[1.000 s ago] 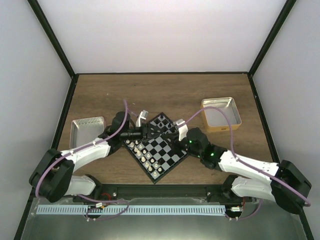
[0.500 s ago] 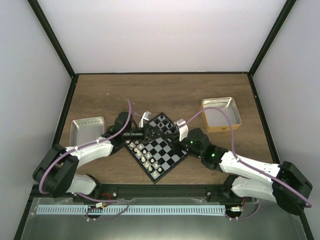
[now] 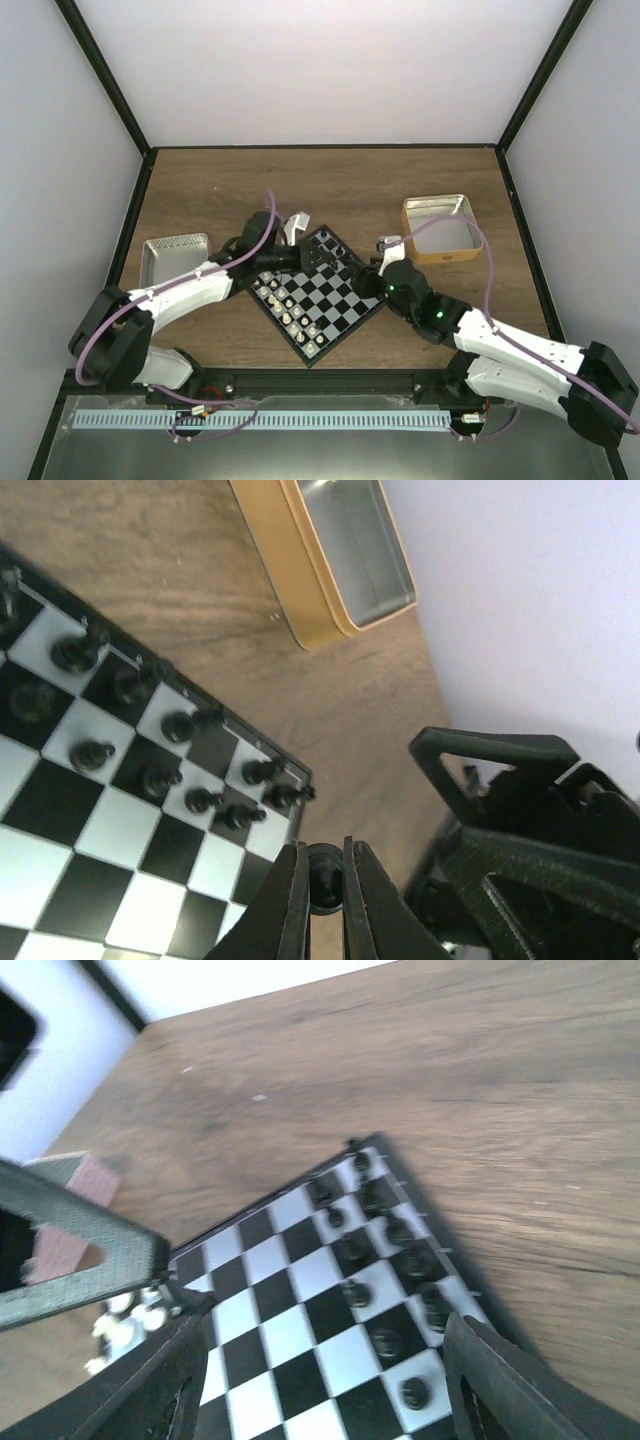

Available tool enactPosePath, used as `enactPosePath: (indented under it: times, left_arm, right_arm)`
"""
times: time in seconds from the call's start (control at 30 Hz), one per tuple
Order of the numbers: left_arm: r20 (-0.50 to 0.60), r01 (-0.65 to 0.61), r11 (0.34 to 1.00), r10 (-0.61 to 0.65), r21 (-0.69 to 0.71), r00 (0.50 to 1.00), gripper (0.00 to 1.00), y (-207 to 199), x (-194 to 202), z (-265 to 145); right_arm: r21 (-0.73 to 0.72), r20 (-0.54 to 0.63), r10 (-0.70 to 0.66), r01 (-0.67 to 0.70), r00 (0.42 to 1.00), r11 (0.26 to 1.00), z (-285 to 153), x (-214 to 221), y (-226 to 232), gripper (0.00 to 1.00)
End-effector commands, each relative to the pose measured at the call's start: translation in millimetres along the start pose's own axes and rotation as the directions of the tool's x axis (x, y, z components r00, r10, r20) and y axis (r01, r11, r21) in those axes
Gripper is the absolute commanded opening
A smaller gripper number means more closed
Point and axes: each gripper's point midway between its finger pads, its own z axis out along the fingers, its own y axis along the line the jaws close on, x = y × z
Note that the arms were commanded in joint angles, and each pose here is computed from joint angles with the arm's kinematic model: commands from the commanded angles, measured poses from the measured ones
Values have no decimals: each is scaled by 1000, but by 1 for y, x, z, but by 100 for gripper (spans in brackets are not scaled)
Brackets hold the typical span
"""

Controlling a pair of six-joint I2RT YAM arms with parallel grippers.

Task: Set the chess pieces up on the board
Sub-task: Place the chess piece on the chessboard.

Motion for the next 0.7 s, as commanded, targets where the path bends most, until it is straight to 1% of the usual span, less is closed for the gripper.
enactPosePath:
  times: [0.0, 0.07, 0.17, 0.23, 0.43, 0.57, 0.67]
  left_arm:
    - [-7, -184, 959, 187, -216, 982, 4, 15, -11, 14]
    - [-22, -240, 930, 244, -277, 970, 4, 13, -13, 24]
    - [-53, -311, 876, 314, -368, 948, 4, 14, -16, 42]
    - [-76, -347, 843, 348, -411, 934, 4, 15, -16, 53]
    - [-155, -432, 753, 413, -496, 897, 4, 13, -12, 82]
    - [-194, -454, 722, 417, -523, 888, 4, 20, -6, 99]
    - [-210, -465, 712, 421, -526, 882, 4, 22, 0, 111]
  right_arm:
    - [313, 99, 124, -149, 987, 938, -18, -17, -58, 67]
    - [412, 120, 197, -230, 973, 882, -25, -13, -82, 67]
    - [531, 159, 307, -343, 939, 775, -39, -4, -122, 68]
    - [552, 181, 351, -390, 919, 737, -46, 1, -136, 69]
    - [532, 261, 406, -481, 876, 697, -65, 8, -151, 69]
    - [520, 282, 409, -497, 868, 695, -69, 9, -154, 69]
    - [526, 278, 410, -495, 869, 692, -69, 12, -155, 69]
